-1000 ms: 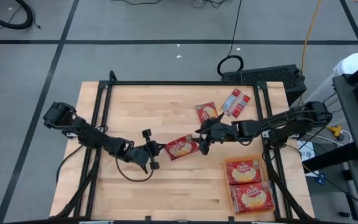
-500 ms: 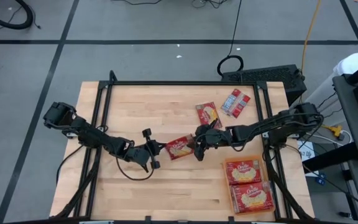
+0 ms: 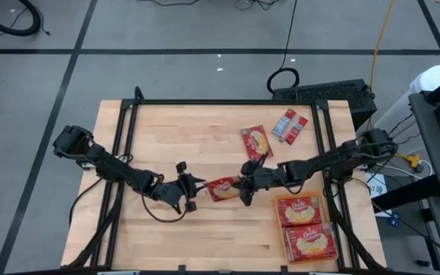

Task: Sort popcorn bags into baskets
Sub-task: Put the popcorn pack into the orange bin

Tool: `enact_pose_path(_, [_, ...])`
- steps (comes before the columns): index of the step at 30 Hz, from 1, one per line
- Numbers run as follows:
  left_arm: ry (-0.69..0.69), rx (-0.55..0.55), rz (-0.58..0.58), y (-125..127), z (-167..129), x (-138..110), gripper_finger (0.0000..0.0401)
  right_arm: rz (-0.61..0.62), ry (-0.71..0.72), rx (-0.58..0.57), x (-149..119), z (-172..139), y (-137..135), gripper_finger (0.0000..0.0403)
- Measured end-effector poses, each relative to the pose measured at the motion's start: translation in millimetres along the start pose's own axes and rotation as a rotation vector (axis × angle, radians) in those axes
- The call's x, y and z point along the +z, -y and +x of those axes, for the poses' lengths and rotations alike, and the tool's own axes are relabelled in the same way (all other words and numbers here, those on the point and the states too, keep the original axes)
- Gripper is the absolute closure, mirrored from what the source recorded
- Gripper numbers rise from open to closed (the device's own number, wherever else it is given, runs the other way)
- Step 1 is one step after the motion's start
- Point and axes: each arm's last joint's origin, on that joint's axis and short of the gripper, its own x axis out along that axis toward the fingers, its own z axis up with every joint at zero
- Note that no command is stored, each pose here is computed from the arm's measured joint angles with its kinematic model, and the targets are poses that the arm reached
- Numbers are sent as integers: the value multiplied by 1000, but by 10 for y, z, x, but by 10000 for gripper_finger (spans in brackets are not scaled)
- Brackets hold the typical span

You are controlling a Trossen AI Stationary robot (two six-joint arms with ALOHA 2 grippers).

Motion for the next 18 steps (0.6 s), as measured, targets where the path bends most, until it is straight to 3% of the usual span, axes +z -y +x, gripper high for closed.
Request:
enact_pose_path(9, [-14, 2, -186, 2, 8, -22, 151, 73, -117, -16, -64, -487, -149, 393])
enact_pose_path(13, [-40, 3, -232, 8, 24, -62, 124, 143, -165, -30, -78, -768, -210, 393])
enact_pose_path(18, [-69, 2, -287, 67, 66, -157, 119, 230, -260, -74, -103, -1085, -273, 393])
